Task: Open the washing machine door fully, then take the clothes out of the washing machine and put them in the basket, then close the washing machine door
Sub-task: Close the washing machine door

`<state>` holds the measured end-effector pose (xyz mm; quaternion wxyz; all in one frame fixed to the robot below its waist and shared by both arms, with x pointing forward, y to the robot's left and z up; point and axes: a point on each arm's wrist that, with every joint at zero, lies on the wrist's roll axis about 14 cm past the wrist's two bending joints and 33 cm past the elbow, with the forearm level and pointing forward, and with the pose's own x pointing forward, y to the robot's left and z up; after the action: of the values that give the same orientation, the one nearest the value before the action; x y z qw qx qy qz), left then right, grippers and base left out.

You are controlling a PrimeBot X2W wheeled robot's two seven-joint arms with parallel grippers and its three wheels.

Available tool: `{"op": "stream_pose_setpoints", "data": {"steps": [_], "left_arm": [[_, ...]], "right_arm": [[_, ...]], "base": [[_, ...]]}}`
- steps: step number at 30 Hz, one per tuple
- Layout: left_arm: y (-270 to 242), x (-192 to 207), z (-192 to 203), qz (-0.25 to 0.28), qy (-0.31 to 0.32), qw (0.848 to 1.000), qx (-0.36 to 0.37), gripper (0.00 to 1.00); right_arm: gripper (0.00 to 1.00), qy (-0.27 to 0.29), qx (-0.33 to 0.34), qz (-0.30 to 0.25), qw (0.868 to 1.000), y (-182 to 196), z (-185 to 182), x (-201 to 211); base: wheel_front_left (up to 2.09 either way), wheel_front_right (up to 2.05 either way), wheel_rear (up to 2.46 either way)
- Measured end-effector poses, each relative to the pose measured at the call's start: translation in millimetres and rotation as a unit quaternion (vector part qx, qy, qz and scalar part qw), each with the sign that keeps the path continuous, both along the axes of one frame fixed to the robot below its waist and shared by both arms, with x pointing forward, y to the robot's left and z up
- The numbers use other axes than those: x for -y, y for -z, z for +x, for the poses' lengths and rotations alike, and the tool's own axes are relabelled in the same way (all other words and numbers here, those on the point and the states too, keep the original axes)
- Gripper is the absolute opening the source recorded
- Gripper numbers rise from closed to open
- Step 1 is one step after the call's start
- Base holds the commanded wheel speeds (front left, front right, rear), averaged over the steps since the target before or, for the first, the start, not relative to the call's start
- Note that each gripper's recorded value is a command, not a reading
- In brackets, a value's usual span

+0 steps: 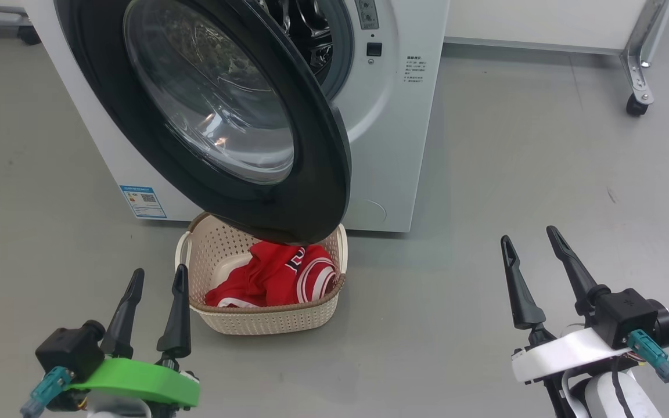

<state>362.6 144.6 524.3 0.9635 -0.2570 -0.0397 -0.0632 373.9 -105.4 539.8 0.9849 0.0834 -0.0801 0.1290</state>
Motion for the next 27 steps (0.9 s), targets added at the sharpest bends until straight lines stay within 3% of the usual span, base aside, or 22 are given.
{"op": "stream_pose_setpoints", "data": {"steps": [27], "left_arm": [[4,-3,-14,0.026,-0.009,1.000,0.004,1.00]], "right_arm": [[1.00,-0.009,0.003,0.002,1.000,-3,-2,-6]], "base": [[0.00,0.00,0.00]]}}
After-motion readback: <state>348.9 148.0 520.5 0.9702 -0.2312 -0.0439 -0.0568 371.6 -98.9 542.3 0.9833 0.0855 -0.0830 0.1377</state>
